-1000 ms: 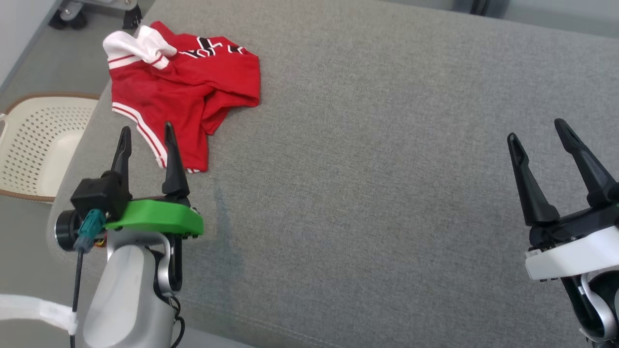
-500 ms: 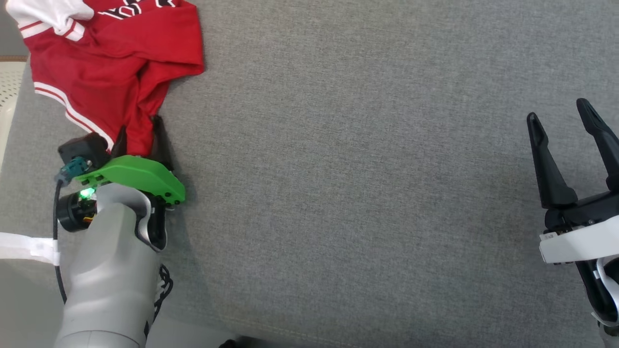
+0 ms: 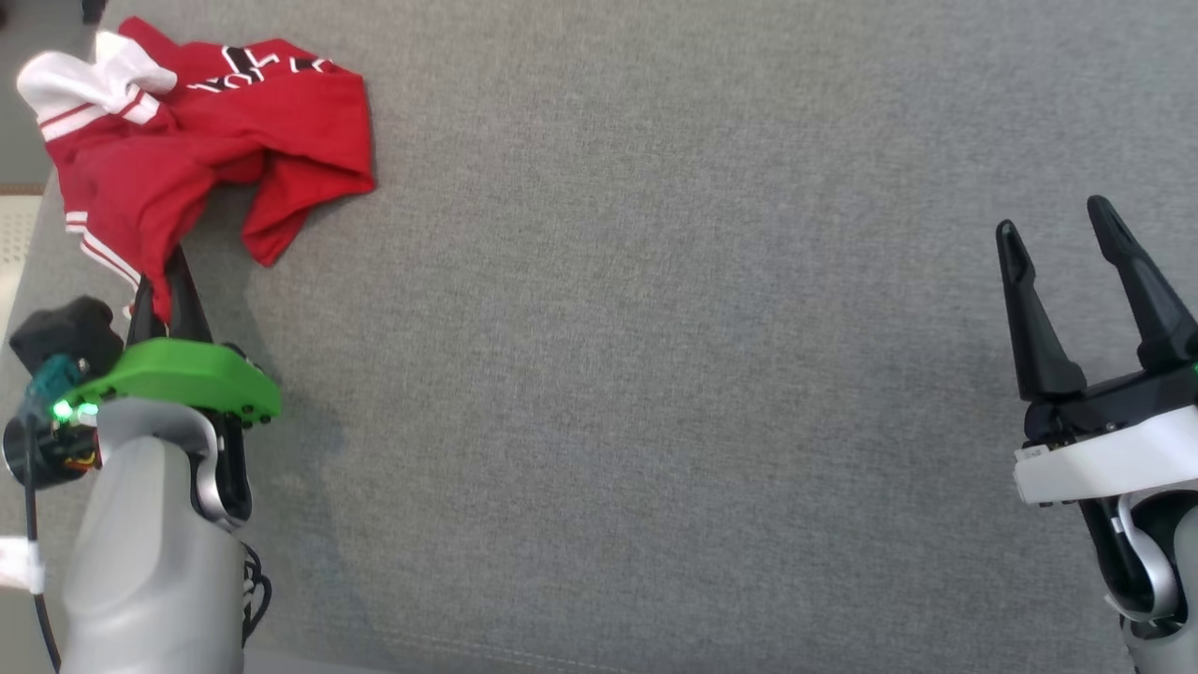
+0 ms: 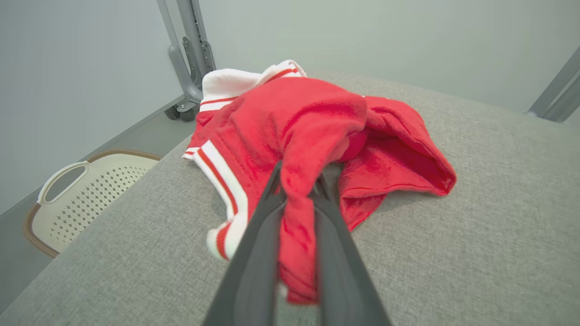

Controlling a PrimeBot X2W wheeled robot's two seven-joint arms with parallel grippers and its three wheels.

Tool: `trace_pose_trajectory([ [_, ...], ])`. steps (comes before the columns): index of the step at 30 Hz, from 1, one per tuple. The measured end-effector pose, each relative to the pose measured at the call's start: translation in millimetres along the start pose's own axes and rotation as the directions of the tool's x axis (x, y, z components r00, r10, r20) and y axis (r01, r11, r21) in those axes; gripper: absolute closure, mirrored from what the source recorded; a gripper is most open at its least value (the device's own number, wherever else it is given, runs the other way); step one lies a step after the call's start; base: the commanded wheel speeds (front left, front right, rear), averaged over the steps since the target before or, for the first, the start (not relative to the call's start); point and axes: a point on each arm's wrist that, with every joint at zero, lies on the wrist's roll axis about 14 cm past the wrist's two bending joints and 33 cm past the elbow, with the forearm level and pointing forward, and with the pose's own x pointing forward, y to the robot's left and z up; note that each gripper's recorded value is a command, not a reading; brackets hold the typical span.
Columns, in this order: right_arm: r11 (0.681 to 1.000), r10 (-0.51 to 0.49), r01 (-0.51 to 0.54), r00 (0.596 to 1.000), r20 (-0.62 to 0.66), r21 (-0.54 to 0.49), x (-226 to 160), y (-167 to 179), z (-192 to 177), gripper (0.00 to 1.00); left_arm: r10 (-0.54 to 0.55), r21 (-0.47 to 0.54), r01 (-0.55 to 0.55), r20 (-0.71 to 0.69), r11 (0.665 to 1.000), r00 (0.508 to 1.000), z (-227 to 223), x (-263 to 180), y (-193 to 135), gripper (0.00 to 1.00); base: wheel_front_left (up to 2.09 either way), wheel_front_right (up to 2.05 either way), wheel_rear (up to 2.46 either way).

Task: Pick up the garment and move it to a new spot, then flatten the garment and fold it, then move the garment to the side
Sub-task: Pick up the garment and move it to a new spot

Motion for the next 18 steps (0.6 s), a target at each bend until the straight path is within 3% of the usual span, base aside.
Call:
trace_pose_trajectory([
  [6, 1.0, -0.017, 0.016, 1.0, 0.024, 0.004, -19, 8, 16, 0.0, -0.064, 0.001, 0.065, 0.152, 0.998, 0.986, 40, -27, -18, 1.0, 0.0, 0.0, 0.0],
  [10, 0.999, -0.047, 0.046, 0.998, 0.042, 0.02, -35, 9, 26, 0.0, -0.19, 0.022, 0.189, 0.203, 0.982, 0.961, 53, -47, -59, 1.0, 0.0, 0.0, 0.0],
  [15, 0.99, -0.138, 0.136, 0.988, 0.071, 0.032, -62, -7, 38, 0.0, -0.449, 0.089, 0.441, 0.222, 0.893, 0.865, 74, -67, -150, 1.0, 0.0, 0.0, 0.0],
  [18, 0.982, -0.189, 0.187, 0.979, 0.08, 0.031, -75, -20, 41, 0.0, -0.605, 0.112, 0.596, 0.19, 0.796, 0.773, 71, -85, -213, 1.0, 0.0, 0.0, 0.0],
])
